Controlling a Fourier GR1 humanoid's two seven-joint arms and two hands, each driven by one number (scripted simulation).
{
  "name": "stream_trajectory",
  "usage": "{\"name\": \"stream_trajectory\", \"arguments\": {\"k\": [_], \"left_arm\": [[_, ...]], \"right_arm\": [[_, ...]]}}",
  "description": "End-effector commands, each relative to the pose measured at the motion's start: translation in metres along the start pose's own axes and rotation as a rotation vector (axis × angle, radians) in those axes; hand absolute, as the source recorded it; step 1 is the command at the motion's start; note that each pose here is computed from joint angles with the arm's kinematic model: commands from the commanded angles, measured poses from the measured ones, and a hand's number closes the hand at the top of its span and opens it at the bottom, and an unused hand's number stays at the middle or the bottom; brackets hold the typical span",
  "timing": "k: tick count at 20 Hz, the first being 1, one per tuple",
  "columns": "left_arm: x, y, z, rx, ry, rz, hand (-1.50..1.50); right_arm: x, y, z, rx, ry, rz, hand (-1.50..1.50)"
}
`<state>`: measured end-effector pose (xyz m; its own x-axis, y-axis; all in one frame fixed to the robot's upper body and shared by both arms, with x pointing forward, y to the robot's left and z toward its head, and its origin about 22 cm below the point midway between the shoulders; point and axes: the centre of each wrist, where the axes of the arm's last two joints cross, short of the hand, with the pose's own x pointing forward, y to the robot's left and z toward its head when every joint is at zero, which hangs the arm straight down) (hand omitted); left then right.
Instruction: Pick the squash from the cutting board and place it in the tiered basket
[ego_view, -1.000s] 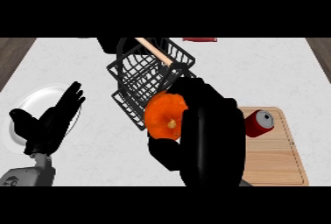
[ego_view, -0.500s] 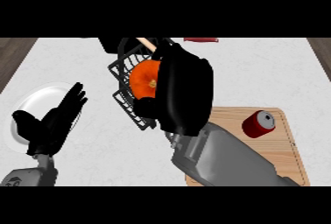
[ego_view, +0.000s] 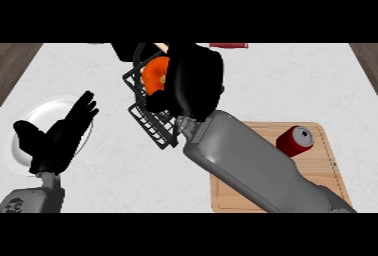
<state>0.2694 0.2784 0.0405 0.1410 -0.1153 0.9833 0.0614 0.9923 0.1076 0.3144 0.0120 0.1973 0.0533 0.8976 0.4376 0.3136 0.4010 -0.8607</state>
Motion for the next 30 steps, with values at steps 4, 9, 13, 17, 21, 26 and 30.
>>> {"name": "stream_trajectory", "arguments": {"k": [4,9,13,17,21,26,30], "left_arm": [[0.000,-0.007,-0.004,0.010,-0.008,0.003,0.00],[-0.006,0.002,-0.001,0.001,0.010,-0.006,0.00],[0.009,-0.014,-0.003,-0.044,0.007,0.014,0.00],[0.011,0.011,-0.008,-0.010,-0.005,-0.001,0.00],[0.004,-0.008,-0.009,-0.002,0.008,-0.005,0.00],[-0.002,-0.003,-0.002,-0.010,0.001,-0.014,0.00],[0.000,0.000,-0.002,0.022,0.000,-0.014,0.00]], "right_arm": [[-0.011,0.037,-0.026,-0.080,0.167,-0.032,1.50],[-0.010,0.030,-0.036,-0.202,0.156,-0.145,1.50],[-0.008,0.043,-0.044,-0.195,0.169,-0.123,-1.50],[-0.012,0.050,-0.046,-0.211,0.143,-0.140,-1.50],[-0.002,0.035,-0.058,-0.237,0.154,-0.261,-1.50],[-0.002,0.023,-0.059,-0.298,0.194,-0.483,-1.50],[-0.014,0.023,-0.056,-0.357,0.215,-0.644,-1.50]]}}
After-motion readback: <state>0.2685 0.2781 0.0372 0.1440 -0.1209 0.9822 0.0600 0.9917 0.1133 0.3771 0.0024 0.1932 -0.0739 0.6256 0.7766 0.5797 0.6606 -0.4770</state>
